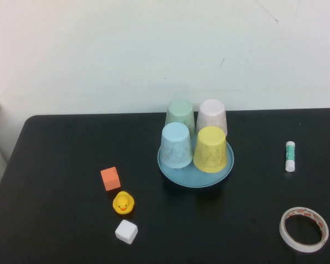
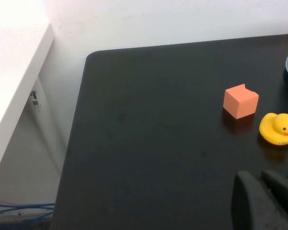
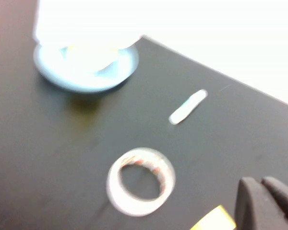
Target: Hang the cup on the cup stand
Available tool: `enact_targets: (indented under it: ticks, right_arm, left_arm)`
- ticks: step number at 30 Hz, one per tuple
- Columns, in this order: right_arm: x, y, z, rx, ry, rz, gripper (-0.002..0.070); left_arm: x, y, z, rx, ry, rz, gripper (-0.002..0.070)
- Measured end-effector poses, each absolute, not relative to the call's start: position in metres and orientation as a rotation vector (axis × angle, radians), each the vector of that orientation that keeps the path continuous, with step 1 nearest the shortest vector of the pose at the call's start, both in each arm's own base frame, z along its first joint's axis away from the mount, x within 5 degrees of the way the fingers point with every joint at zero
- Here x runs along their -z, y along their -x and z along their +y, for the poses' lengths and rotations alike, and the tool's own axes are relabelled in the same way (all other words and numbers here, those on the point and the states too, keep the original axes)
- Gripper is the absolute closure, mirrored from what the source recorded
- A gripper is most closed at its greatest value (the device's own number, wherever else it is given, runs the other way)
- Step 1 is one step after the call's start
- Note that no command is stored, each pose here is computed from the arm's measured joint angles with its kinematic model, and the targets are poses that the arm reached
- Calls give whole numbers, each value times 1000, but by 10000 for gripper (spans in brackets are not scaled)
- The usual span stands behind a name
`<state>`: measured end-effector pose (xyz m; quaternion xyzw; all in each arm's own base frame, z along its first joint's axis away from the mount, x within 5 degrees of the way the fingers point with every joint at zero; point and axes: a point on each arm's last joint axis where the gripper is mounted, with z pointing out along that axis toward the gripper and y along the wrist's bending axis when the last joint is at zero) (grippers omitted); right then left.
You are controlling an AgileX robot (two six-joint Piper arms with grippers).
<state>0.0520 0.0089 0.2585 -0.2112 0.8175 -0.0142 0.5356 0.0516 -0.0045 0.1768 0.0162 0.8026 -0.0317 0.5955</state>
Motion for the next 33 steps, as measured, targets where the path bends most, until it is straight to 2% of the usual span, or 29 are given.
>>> enact_targets:
  ticks: [9,14,19,33]
  right_arm:
    - [-208,-53,0,190,261,1734,676]
    - [-181,-55,-4,211,165,1770,676]
    - [-172,-53,-4,183,130,1860,676]
    - [-171,-52,-4,137,71,1892,676]
  left_arm:
    - [-177,-52,-4,74,-38,1864,675]
    - [-177,-52,-4,72,-39,1864,675]
    - [-177,-52,-4,72,-39,1864,675]
    - [-177,-52,-4,74,-37,1864,675]
